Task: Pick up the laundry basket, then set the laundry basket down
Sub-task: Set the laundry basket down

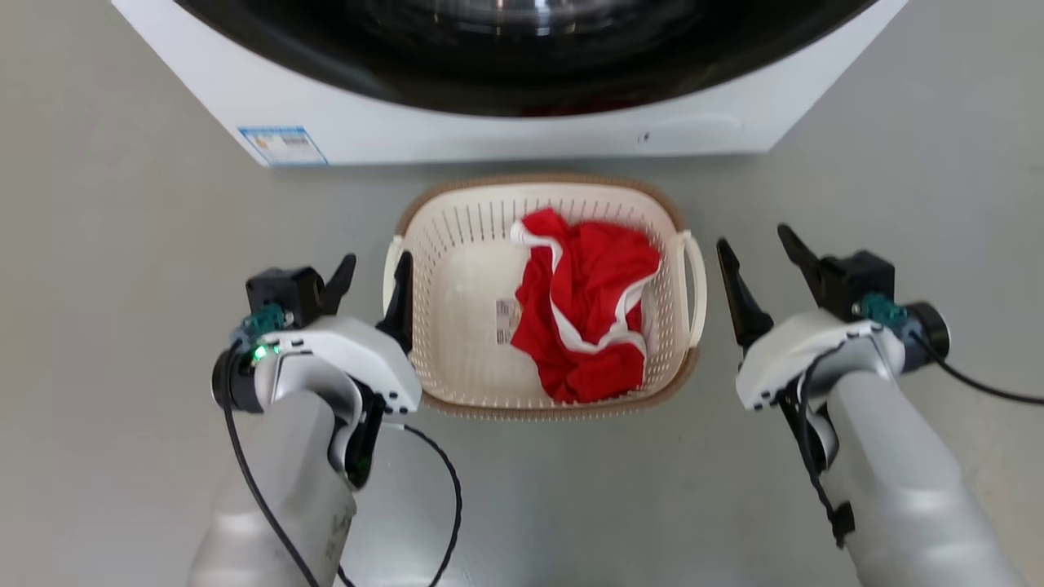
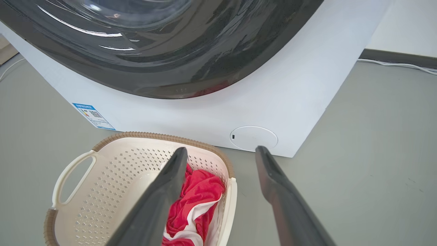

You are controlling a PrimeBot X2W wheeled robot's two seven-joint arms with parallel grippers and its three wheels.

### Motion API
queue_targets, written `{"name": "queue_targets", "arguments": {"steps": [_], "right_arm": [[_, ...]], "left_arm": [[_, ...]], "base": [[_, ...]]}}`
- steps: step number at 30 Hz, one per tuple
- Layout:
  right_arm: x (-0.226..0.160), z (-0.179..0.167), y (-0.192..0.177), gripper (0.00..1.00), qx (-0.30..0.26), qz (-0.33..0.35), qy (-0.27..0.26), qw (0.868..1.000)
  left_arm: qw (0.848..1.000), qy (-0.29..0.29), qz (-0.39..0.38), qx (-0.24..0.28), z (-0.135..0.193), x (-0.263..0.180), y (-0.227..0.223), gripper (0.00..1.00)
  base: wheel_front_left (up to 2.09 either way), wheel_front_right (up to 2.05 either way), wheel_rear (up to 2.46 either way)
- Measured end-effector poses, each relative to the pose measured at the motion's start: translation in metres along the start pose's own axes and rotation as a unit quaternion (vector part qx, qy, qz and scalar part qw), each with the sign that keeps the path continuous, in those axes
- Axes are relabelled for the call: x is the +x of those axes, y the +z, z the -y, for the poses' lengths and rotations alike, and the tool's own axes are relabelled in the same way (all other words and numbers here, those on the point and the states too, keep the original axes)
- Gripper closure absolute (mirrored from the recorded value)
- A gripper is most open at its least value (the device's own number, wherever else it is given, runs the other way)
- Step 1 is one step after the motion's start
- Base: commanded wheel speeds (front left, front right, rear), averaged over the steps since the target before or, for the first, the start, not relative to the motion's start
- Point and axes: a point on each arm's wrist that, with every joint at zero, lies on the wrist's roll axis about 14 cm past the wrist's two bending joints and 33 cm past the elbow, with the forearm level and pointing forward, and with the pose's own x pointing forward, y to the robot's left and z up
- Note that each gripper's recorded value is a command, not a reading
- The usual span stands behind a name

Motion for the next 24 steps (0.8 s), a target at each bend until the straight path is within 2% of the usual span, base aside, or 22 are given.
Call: {"name": "queue_targets", "arguments": {"steps": [11, 24], "right_arm": [[-0.042, 0.001, 0.031, 0.0, -0.004, 0.048, -0.013, 0.999], [-0.097, 0.0, 0.047, 0.0, -0.005, 0.088, -0.026, 0.996]], "left_arm": [[0.999, -0.01, 0.051, 0.0, 0.013, -0.043, 0.031, 0.0], [0.995, -0.007, 0.104, -0.007, 0.017, -0.096, 0.053, 0.0]], "base": [[0.0, 0.0, 0.0], [0.0, 0.0, 0.0]]}}
